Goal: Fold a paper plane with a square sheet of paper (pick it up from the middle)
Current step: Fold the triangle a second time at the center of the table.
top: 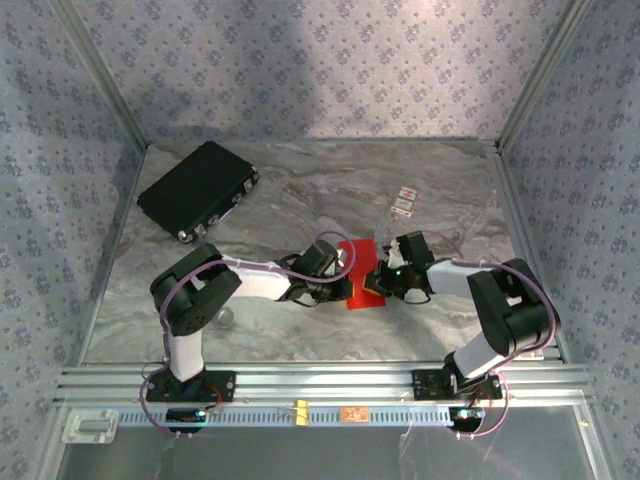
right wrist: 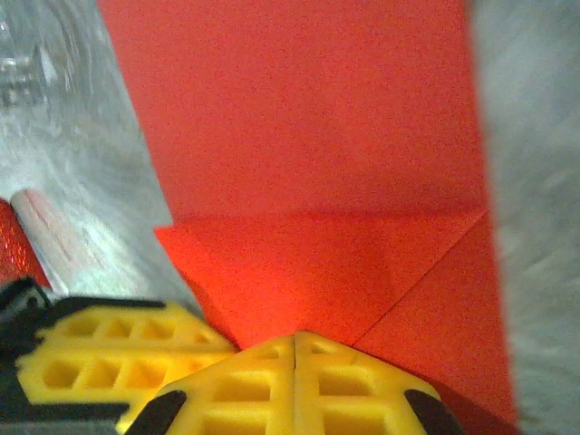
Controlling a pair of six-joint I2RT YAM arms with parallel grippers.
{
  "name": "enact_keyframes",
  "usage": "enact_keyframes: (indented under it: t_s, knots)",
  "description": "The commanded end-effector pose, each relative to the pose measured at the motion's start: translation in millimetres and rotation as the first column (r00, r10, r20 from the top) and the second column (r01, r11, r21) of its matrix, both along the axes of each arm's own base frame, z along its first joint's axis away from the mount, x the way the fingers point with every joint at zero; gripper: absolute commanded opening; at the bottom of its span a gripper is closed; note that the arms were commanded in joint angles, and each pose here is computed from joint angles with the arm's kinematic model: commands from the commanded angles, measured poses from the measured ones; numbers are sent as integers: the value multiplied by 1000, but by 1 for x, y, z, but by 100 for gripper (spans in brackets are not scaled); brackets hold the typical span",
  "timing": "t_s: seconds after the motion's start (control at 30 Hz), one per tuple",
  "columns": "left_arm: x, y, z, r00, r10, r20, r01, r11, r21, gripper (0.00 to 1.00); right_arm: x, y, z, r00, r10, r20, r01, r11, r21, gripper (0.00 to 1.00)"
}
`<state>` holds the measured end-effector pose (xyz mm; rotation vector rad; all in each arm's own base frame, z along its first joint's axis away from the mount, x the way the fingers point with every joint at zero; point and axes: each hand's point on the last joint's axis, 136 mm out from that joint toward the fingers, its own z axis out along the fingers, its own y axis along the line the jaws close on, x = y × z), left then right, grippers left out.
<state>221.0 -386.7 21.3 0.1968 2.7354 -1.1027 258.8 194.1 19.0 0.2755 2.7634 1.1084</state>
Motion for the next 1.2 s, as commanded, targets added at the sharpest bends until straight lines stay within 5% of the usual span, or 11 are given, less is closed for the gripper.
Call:
enact_keyframes:
  t_s: [0.0,0.43,0.77,1.17]
  knots:
    - [-17,30,-38,997,5,-73,7,987,161,1,17,-16,-3,998,-58,5,58,997,-59,0]
    - [-16,29,-36,998,6,-67,4,988,155,1,29,-12,15,998,-56,30,55,997,57,0]
    - [-17,32,-31,998,10,-63,0,988,152,0,41,-62,-9,990,-141,27,144,980,-140,3]
    - [15,-5,46,995,-15,95,12,999,33,10,14,-65,46,969,-82,233,120,980,-157,13]
